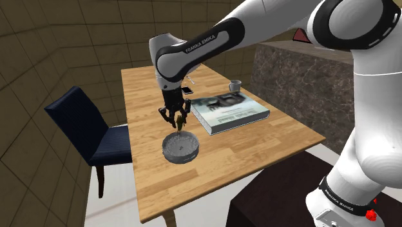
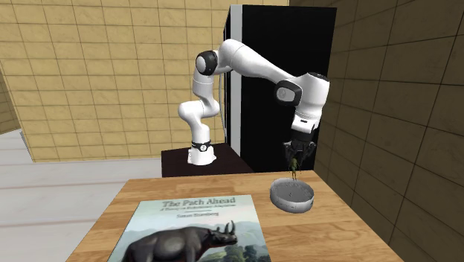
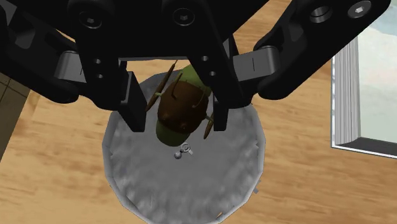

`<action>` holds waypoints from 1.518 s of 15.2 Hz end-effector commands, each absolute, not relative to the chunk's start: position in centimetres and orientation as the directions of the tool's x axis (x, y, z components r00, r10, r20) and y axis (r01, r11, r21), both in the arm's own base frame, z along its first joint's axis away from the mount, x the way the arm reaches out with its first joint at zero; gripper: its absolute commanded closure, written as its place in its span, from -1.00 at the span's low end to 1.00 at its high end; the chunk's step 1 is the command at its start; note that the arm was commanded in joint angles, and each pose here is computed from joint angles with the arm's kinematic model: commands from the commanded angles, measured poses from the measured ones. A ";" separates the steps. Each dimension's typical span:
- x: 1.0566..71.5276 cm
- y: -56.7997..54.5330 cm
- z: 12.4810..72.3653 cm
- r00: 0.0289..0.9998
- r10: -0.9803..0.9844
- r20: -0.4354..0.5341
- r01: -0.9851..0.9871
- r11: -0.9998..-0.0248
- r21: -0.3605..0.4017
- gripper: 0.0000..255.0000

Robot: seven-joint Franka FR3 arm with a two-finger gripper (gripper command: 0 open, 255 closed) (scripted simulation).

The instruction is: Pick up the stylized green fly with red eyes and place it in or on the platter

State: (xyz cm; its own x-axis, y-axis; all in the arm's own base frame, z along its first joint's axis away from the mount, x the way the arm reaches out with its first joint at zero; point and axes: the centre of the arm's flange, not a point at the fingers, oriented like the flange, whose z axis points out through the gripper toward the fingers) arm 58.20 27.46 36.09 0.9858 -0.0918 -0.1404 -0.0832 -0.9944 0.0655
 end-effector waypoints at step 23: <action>58.4 27.6 32.2 0.986 -0.092 -0.140 -0.083 -0.994 0.065 -1.00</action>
State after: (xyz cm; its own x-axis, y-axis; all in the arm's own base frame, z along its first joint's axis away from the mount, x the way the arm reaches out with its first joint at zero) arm 58.35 27.53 31.62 0.9859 -0.0918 -0.1397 -0.0834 -0.9944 0.0651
